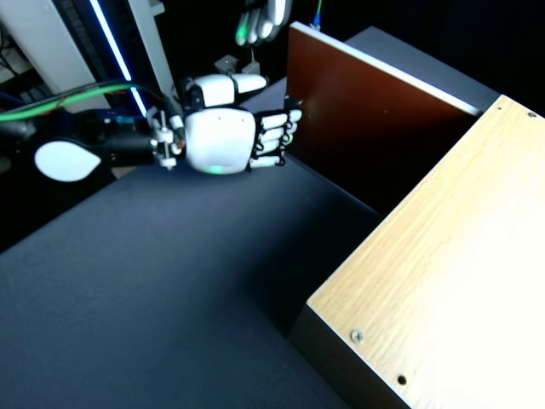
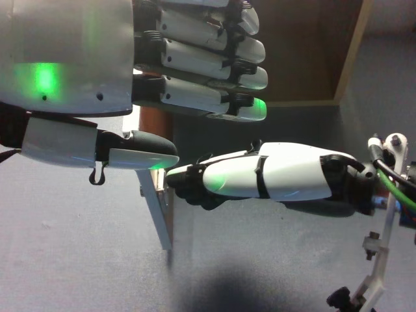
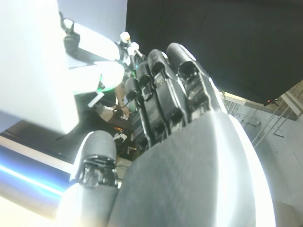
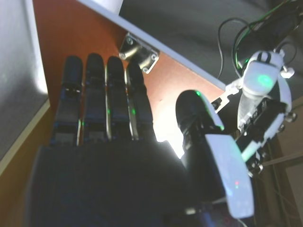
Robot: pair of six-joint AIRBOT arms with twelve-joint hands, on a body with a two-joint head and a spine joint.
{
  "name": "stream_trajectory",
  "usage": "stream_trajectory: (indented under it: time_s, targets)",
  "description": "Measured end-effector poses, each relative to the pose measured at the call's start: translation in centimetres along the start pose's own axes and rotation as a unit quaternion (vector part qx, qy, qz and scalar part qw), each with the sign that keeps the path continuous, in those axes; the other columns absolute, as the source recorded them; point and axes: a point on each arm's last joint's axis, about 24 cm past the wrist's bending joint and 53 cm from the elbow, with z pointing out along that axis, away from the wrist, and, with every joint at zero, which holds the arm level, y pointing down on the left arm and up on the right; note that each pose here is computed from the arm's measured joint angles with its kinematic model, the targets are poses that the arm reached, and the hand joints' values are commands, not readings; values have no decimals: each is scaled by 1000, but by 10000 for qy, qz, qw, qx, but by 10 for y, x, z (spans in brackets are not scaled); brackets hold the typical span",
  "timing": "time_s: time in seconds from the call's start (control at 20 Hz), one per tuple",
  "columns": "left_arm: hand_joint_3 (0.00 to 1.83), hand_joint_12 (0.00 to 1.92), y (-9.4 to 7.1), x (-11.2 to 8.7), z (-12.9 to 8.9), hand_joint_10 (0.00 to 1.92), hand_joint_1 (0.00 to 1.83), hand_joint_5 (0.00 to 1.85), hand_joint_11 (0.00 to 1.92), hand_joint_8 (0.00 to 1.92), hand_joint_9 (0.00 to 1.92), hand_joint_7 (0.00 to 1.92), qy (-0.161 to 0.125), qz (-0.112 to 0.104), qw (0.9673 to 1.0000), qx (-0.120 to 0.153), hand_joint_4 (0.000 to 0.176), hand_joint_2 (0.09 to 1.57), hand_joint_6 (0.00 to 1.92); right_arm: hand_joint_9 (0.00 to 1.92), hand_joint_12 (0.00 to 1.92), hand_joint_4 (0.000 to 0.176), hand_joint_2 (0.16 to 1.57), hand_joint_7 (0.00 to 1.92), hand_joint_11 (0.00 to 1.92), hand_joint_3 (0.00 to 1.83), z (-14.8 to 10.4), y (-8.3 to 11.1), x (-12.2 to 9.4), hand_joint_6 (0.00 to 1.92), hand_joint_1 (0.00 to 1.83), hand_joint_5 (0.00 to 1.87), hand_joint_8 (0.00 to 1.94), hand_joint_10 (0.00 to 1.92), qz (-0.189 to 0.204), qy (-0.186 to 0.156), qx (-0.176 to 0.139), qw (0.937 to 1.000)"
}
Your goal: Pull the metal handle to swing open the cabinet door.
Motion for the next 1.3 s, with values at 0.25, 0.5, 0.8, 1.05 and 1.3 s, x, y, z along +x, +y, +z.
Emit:
stream_trajectory:
  time_s: [0.25,0.5,0.8,1.05,1.3]
  targets:
    - [66,790,0,0,0,1,0,448,55,0,418,447,0,0,10000,0,0,1571,0,355,926,0,1571,384,0,63,8,-5,10,0,104,381,1,2,58,114,12,9999]
    - [69,795,0,0,0,0,0,443,55,0,413,442,0,0,10000,0,0,1571,0,356,929,0,1571,386,0,58,15,-10,21,3,108,389,0,0,5,238,26,9997]
    - [62,806,0,0,0,5,0,456,64,4,427,454,0,0,10000,2,0,1571,5,363,939,0,1571,396,0,56,23,-2,23,1,103,390,2,2,-55,104,-149,9998]
    - [61,809,0,0,0,1,0,450,56,1,420,449,0,0,10000,0,0,1571,1,360,935,0,1571,392,0,60,30,-1,34,1,106,391,1,0,-53,212,-210,9995]
    - [61,813,0,0,0,3,0,457,61,3,427,455,0,0,10000,0,0,1571,4,362,932,0,1571,394,0,55,23,3,23,4,112,393,2,1,-102,89,-220,9997]
